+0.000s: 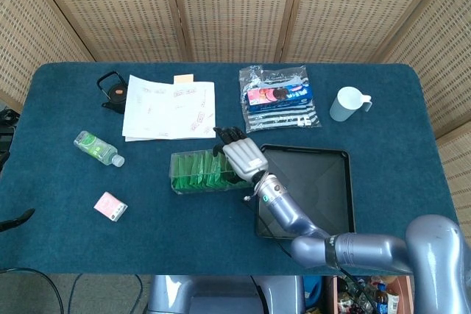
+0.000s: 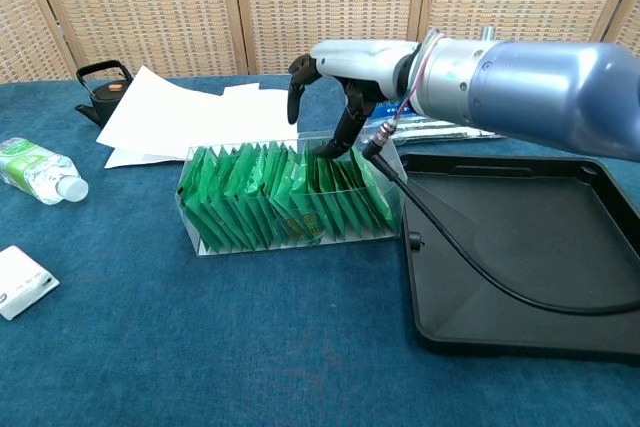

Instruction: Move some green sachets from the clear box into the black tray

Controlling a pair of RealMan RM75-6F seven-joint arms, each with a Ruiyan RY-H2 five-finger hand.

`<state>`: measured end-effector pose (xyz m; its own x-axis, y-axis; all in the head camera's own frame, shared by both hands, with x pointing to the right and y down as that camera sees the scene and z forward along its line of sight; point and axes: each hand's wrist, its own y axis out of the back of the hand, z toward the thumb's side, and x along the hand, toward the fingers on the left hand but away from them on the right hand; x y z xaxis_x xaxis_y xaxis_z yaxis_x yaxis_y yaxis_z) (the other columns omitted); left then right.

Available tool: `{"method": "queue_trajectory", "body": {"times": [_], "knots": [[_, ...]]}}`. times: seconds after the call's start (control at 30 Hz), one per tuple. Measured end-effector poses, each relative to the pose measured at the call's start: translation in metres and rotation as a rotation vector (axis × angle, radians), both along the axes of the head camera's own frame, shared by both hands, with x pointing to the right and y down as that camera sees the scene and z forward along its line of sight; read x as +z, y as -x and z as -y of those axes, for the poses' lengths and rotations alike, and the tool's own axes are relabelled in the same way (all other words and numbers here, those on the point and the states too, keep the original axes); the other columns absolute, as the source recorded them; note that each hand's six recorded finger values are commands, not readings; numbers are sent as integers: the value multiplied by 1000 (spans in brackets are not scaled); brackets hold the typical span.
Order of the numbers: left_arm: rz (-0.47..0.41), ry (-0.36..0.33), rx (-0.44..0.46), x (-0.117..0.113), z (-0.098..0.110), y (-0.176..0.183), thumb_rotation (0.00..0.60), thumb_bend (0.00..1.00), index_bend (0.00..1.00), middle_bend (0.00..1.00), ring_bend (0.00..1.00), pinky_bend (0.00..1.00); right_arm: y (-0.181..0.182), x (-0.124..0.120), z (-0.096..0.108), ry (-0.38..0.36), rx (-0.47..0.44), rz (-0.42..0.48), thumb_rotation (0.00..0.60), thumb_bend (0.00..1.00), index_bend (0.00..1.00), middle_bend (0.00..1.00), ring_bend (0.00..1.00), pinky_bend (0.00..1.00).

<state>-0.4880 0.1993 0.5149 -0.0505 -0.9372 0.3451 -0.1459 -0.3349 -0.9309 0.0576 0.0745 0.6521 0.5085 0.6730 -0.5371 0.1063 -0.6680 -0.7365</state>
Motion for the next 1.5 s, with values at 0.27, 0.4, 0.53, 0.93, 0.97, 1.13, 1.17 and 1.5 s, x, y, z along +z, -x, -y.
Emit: {"method": "queue_trajectory", "body": {"times": [0.27,0.4,0.53,0.93,0.97,1.13,1.17,1.5], "knots": [[-4,2,-4,-1,0,1,600,114,0,0,0,0,4,-8,17,-47,32,3,600,467,386,0,0,0],[-7,1,-12,-1,1,3,600,114,0,0,0,0,8,-17,36,-93,80,29,600,467,386,0,0,0],[-9,4,-17,-1,2,5,600,114,0,0,0,0,9,-26,57,-155,131,40,600,467,386,0,0,0],[-4,17,-45,3,6,13,600,114,0,0,0,0,17,-12,92,-290,216,-24,600,467,386,0,0,0],[-4,17,-48,3,6,13,600,114,0,0,0,0,19,-8,94,-291,218,-33,600,467,386,0,0,0],[-3,24,-57,5,8,16,600,114,0,0,0,0,34,4,90,-266,195,-36,600,467,387,0,0,0],[-3,26,-58,5,8,16,600,114,0,0,0,0,35,3,89,-265,184,-34,600,462,386,0,0,0],[-5,41,-47,9,7,13,600,114,0,0,0,0,39,-9,62,-234,-8,1,600,387,386,0,0,0]]}}
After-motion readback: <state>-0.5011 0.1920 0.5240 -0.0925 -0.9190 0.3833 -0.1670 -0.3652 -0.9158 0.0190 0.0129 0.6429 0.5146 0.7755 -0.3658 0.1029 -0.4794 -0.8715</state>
